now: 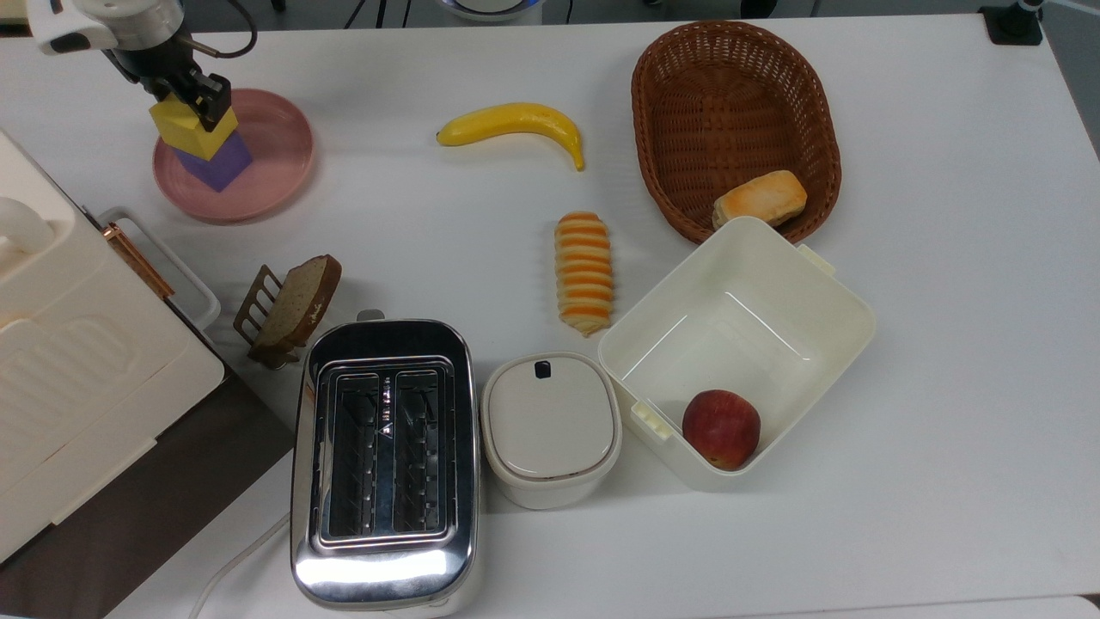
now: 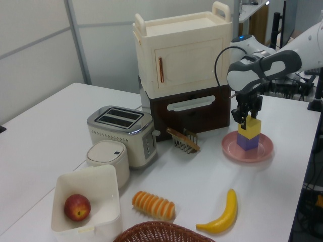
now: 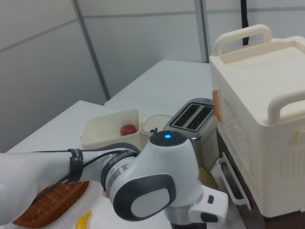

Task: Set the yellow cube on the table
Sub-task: 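Close the gripper on the yellow cube and lift it off the purple cube, then carry the yellow cube away from the plate and lower it to the table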

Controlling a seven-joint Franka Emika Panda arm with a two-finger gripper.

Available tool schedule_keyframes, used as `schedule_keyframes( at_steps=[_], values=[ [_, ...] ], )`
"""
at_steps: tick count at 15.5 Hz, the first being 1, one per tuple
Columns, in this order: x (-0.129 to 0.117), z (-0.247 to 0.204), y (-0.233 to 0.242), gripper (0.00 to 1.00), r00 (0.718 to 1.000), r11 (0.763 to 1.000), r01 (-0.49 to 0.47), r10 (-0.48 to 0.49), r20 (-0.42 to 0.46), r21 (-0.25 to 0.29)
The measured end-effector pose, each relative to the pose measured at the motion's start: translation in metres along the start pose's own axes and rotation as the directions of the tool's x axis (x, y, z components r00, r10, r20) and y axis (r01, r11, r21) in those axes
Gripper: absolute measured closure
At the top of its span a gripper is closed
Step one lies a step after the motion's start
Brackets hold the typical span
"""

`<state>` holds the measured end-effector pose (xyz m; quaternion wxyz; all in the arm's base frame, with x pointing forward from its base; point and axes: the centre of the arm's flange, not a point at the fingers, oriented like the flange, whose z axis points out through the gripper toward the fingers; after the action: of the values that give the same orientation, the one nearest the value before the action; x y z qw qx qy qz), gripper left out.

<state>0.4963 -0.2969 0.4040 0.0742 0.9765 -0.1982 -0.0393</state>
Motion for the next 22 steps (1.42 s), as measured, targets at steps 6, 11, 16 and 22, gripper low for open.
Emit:
schedule_keyframes(
  at_steps=[6,11,16,22],
  values=[
    [-0.001,-0.019,-0.001,0.45,0.999,1.000,-0.006,0.006,-0.034,0.003],
    [-0.014,-0.079,-0.060,0.45,0.996,0.998,0.035,-0.030,-0.090,0.055],
    [-0.028,-0.098,-0.172,0.45,0.994,0.996,0.057,-0.051,-0.098,0.062],
    [-0.069,-0.100,-0.268,0.45,0.993,0.992,0.122,-0.122,-0.003,0.027]
  ],
)
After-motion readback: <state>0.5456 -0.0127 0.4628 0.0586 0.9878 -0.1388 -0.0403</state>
